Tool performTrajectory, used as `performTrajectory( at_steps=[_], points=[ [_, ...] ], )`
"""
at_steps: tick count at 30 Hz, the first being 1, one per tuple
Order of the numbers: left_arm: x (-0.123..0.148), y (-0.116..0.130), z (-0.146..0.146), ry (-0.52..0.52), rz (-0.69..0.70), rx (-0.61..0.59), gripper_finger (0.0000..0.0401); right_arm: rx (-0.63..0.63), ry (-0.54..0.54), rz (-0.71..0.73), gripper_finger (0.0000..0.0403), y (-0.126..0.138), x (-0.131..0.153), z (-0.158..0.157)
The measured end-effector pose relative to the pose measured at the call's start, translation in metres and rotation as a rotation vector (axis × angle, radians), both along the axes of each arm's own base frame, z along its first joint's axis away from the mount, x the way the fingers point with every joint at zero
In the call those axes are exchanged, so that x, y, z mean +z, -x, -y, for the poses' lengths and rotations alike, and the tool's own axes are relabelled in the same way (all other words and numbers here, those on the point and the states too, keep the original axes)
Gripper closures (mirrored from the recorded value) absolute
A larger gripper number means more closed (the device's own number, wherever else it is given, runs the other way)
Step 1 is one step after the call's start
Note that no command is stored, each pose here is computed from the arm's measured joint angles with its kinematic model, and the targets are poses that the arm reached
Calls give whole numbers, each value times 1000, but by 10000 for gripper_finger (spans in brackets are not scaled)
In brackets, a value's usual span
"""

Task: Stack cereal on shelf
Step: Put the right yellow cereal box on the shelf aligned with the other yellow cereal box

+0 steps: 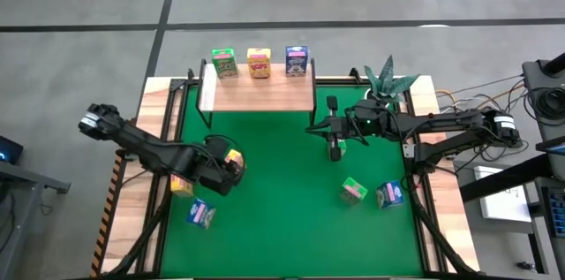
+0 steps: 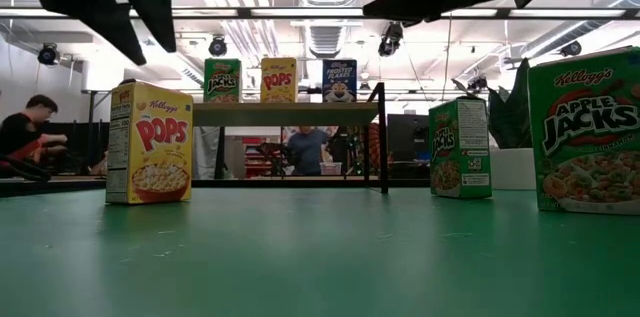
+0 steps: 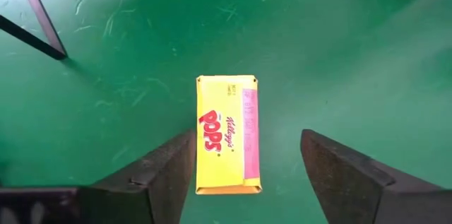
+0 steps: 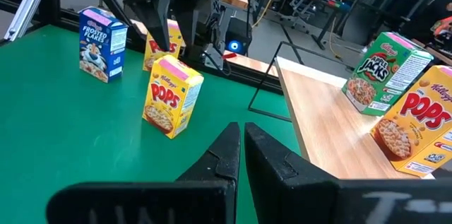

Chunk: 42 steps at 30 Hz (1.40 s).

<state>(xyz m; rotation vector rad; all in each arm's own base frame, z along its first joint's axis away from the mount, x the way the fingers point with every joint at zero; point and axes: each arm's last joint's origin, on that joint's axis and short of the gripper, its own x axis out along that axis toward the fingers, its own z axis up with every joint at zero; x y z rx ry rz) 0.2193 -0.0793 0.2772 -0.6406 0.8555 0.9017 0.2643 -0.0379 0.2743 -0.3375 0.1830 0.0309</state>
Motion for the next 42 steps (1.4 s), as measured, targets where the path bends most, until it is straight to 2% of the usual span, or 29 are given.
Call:
performTrajectory(
  at_steps=[16,28,42],
  points=[
    [-33,-21,7,-101,-143,-26,169,0,2,0,390,0,0,0],
    [-34,-22,6,-124,-148,-18,194,0,2,0,390,0,0,0],
    [-47,-18,4,-132,-150,10,195,1,6,-8,390,0,-1,0]
  ],
)
